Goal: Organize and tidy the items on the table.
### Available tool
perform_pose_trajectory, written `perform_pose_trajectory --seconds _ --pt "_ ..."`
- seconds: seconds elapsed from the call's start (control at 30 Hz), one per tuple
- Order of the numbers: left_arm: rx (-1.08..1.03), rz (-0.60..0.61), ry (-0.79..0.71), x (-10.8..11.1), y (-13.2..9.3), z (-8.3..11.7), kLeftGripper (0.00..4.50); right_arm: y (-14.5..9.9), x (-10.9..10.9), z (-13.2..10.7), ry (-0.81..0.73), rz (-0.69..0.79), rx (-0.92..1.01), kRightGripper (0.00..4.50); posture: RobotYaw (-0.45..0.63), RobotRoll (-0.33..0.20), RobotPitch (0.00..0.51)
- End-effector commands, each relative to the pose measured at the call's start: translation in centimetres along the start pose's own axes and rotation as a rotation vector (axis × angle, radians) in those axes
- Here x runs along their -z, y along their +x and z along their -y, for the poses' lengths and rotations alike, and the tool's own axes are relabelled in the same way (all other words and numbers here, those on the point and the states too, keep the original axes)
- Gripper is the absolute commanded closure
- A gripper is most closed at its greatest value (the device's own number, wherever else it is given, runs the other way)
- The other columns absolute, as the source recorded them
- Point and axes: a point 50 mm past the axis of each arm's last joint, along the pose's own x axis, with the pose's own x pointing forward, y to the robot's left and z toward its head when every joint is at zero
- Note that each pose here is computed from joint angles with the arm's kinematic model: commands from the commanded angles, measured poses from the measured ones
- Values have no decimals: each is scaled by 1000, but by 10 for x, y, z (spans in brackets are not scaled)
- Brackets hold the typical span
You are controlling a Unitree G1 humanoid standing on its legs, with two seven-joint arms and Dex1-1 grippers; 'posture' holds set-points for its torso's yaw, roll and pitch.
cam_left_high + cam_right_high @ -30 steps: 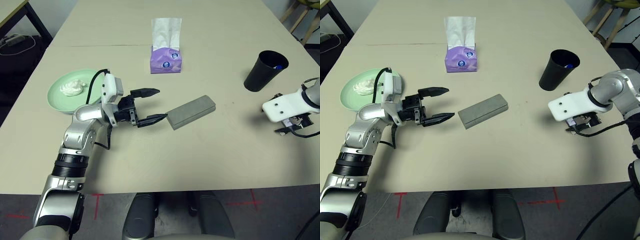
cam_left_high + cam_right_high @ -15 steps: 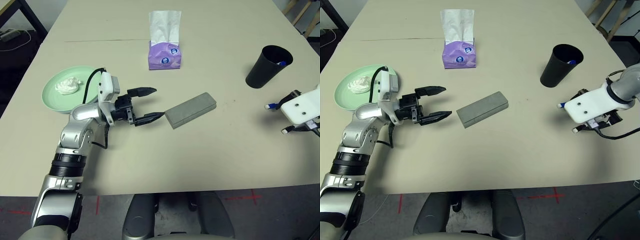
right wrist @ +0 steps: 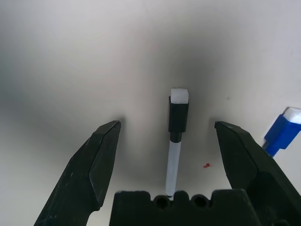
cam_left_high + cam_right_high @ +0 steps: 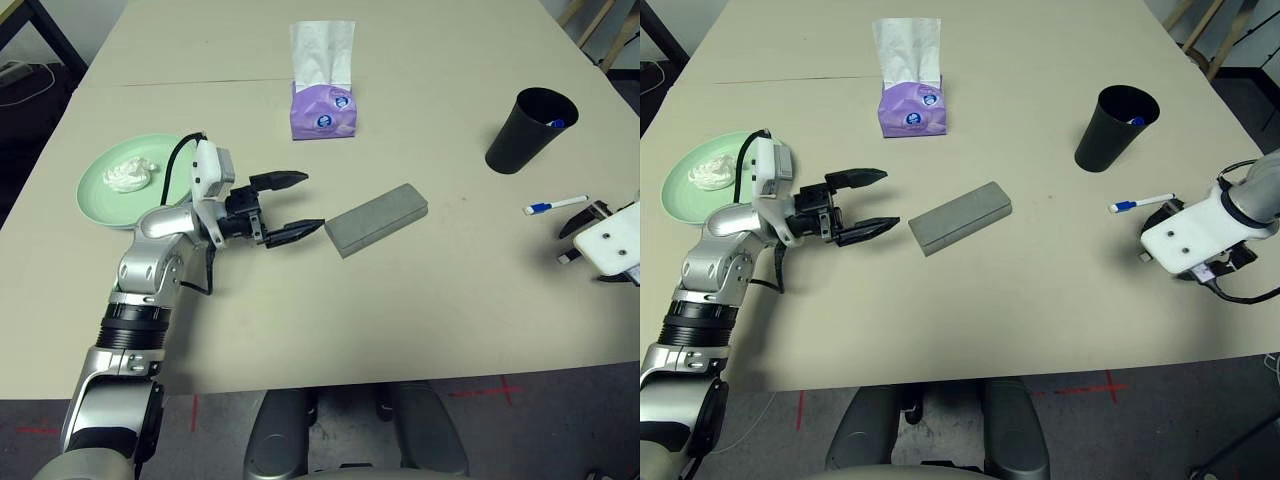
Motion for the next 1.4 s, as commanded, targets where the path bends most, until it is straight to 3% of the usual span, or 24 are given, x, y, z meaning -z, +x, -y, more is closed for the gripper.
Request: perform_pose_trajectory --seconds 0.03,0.5,0.6,0.87,0.93,1.07,1.27,1.4 --pt "-6 -21 5 2 -2 -1 46 4 0 1 -17 -8 2 0 36 0 276" --pt "-19 -27 17 0 -5 -3 46 10 -2 -2 -41 -4 -43 0 50 0 274" --pt "-21 -27 20 -1 -5 -4 0 11 -2 -4 -44 -1 -57 612 52 0 273" --pt "-24 -27 28 -2 -5 -5 0 12 -5 -2 -49 7 -62 3695 55 0 271" --pt "-25 -27 30 -2 -5 -5 0 12 -5 -1 -52 6 -59 4134 55 0 269" --pt "-26 -26 32 -2 -5 -5 0 9 -6 4 -51 10 -42 4134 55 0 266" --pt "-26 -23 37 -2 -3 -8 0 -17 -15 33 33 85 50 4134 42 0 252" --pt "-25 -19 41 -2 -1 -10 0 -33 -30 49 185 275 145 4134 34 0 242"
